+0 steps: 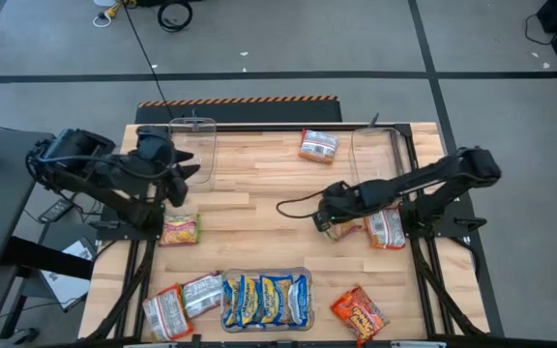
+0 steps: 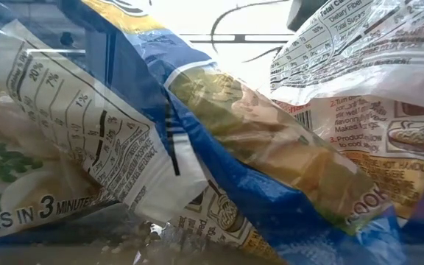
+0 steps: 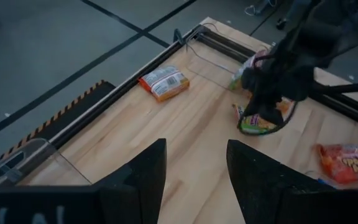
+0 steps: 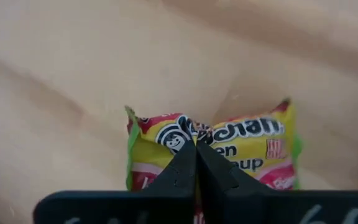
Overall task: Sort Maruchan noodles
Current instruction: Put the green noodle pack into the top right transparent bin
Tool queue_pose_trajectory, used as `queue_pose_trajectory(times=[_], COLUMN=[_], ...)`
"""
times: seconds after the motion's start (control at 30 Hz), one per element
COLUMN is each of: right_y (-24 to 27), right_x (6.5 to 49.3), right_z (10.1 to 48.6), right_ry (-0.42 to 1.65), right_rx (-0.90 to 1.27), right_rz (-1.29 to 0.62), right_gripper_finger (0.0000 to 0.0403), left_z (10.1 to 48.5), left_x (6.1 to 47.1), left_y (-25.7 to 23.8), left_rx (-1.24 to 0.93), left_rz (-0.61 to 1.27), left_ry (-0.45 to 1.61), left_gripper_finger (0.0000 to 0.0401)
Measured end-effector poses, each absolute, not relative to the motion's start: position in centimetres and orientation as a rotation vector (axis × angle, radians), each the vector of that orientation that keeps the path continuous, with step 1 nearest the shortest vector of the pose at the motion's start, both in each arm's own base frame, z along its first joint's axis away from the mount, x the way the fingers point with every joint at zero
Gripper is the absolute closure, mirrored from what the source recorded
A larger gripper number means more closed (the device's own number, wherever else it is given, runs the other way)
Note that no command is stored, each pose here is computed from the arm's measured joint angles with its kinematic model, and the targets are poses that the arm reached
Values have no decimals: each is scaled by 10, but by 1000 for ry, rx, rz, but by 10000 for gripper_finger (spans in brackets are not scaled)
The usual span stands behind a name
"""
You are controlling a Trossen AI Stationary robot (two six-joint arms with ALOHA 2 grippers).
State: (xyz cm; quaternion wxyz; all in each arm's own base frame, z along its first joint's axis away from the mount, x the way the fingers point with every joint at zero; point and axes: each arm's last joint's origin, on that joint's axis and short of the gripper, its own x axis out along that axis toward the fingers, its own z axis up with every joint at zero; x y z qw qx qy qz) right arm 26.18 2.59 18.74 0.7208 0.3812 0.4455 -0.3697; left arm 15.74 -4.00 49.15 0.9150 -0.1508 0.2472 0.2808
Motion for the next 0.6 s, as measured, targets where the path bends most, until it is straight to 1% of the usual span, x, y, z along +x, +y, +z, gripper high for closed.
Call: queue_pose_trajectory(times=[0.13, 0.23, 0.3, 0.43, 0.5, 0.6], right_y=[21, 10, -1, -26, -42, -63], right_x=[273, 281, 289, 304, 312, 325], right_z=[174, 181, 195, 229, 236, 229], right_ry=[1144, 1231, 1238, 1194, 1201, 1307], right_rx=[842, 811, 719, 403, 269, 192], right_rz=[-677, -533, -387, -19, 110, 232], right_gripper_finger=[363, 327, 299, 255, 244, 240], left_z=[494, 497, 499, 504, 505, 507], left_x=[146, 136, 128, 111, 104, 94], left_y=[-36, -32, -28, -18, -13, -9], left_rx=[-297, -251, -213, -154, -124, -105], left_rz=[552, 531, 521, 519, 520, 523], left_ry=[521, 520, 518, 502, 496, 483], left_gripper_finger=[229, 229, 229, 229, 229, 229])
